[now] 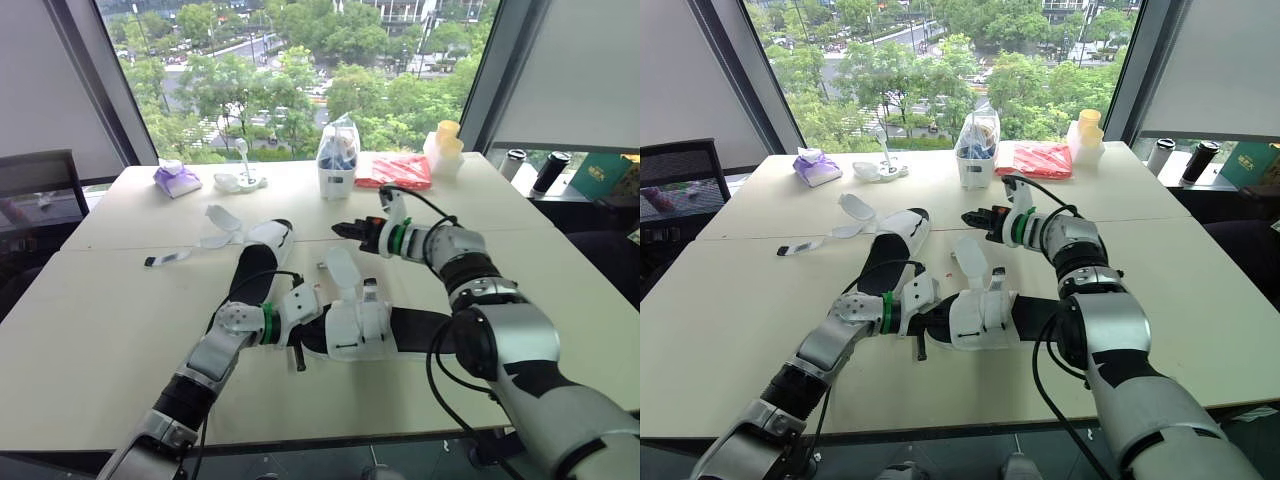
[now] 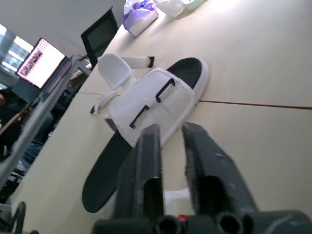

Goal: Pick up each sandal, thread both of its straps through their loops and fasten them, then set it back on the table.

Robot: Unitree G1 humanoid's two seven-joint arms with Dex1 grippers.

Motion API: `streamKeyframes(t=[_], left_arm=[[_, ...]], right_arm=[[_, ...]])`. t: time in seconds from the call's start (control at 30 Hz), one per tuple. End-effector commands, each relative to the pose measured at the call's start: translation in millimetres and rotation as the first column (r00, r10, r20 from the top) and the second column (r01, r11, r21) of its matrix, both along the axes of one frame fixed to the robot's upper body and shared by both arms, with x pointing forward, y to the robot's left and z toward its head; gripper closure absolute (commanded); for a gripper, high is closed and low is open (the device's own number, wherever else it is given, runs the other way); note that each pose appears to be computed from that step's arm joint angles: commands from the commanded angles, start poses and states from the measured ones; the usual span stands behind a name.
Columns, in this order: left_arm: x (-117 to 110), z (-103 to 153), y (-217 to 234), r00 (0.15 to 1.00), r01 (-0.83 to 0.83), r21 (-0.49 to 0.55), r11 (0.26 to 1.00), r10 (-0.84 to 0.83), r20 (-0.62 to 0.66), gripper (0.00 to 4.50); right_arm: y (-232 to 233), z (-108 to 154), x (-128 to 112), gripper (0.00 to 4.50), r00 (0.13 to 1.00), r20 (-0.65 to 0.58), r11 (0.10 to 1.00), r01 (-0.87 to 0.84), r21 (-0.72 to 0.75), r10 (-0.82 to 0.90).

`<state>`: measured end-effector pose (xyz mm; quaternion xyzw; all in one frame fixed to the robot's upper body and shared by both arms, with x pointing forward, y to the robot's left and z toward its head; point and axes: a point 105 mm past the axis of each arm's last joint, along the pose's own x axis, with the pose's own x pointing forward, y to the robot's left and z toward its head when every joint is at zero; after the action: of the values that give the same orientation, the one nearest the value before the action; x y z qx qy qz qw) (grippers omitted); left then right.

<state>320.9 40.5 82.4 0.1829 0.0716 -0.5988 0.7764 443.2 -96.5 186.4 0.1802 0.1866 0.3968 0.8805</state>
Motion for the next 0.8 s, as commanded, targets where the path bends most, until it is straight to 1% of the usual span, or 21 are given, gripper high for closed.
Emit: streamKeyframes(t=[0.03,0.1,0.23,0.37,0.53,0.63,0.8], left_arm=[[-9,-27,2,0.997,0.0,0.065,0.998,0.005,-0.078,4.5],[-9,-28,3,0.997,0.0,0.066,0.998,0.005,-0.079,4.5],[-9,-28,2,0.997,0.002,0.066,0.998,0.004,-0.079,4.5],[-8,-27,1,0.997,-0.002,0.063,0.998,0.006,-0.077,4.5],[-8,-27,4,0.997,-0.016,0.061,0.998,0.02,-0.076,4.5],[-9,-28,7,0.997,-0.024,0.065,0.998,0.029,-0.077,4.5],[-10,-28,8,0.996,-0.028,0.066,0.997,0.033,-0.077,4.5]], right_arm=[[-5,28,-5,2.08,0.989,0.105,0.99,-0.09,-0.108,0.102],[-11,23,-12,1.17,0.985,0.077,0.979,-0.142,-0.144,0.155],[-17,10,-20,1.17,0.98,0.007,0.969,-0.197,-0.152,0.2],[-7,1,-30,1.17,0.962,-0.072,0.962,-0.268,-0.06,0.263],[5,-19,-35,1.17,0.943,-0.118,0.945,-0.319,-0.069,0.31],[16,-19,-37,1.17,0.935,-0.124,0.942,-0.336,-0.016,0.331],[38,-17,-33,1.17,0.941,-0.118,0.948,-0.313,0.054,0.317]])
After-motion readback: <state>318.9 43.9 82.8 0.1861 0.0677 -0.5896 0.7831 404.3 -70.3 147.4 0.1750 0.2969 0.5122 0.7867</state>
